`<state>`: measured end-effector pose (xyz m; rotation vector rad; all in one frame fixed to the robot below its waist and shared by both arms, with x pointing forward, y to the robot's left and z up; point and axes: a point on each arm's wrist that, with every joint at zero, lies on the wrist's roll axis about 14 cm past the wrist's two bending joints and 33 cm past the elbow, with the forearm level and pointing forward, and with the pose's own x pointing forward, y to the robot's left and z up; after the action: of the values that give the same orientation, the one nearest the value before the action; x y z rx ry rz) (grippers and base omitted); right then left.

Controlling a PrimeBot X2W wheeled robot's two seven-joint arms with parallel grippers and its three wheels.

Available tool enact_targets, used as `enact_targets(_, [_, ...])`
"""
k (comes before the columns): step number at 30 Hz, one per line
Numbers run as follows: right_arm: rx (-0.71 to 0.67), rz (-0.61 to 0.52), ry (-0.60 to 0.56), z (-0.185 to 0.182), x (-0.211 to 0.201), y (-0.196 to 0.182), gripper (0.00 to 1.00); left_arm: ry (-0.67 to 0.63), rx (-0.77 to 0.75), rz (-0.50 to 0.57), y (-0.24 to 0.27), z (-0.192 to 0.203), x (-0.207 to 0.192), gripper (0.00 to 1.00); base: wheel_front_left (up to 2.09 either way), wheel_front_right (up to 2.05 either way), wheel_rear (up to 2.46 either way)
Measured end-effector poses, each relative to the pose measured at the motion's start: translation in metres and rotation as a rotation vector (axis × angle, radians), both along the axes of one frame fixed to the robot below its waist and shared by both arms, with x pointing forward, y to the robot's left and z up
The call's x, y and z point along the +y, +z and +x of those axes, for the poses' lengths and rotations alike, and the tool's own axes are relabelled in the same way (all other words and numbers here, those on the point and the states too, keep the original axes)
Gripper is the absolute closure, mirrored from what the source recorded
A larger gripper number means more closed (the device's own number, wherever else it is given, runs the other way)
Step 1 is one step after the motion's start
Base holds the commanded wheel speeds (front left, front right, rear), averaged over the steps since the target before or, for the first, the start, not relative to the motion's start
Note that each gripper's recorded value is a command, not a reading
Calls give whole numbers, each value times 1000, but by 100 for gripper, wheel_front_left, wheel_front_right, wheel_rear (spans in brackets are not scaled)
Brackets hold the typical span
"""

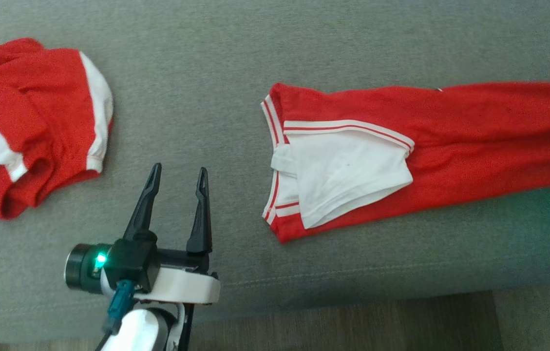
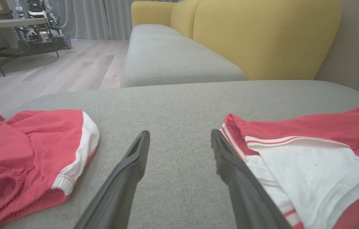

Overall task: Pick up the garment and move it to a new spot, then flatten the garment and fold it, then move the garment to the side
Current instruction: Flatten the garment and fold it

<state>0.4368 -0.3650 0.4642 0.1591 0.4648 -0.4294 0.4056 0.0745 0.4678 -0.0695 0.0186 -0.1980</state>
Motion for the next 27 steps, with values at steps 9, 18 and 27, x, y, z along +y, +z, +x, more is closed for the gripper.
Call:
enact_targets(9, [-115, 57, 147, 24, 56, 48, 100, -43, -6, -15, 1, 2, -14, 0, 0, 0, 0])
enact_targets(18, [-153, 103, 433, 29, 150, 69, 100, -20, -39, -27, 16, -2, -11, 0, 0, 0, 0])
enact_targets(27, [-124, 287, 660, 33, 241, 38, 100, 60, -59, -12, 25, -8, 15, 0, 0, 0, 0])
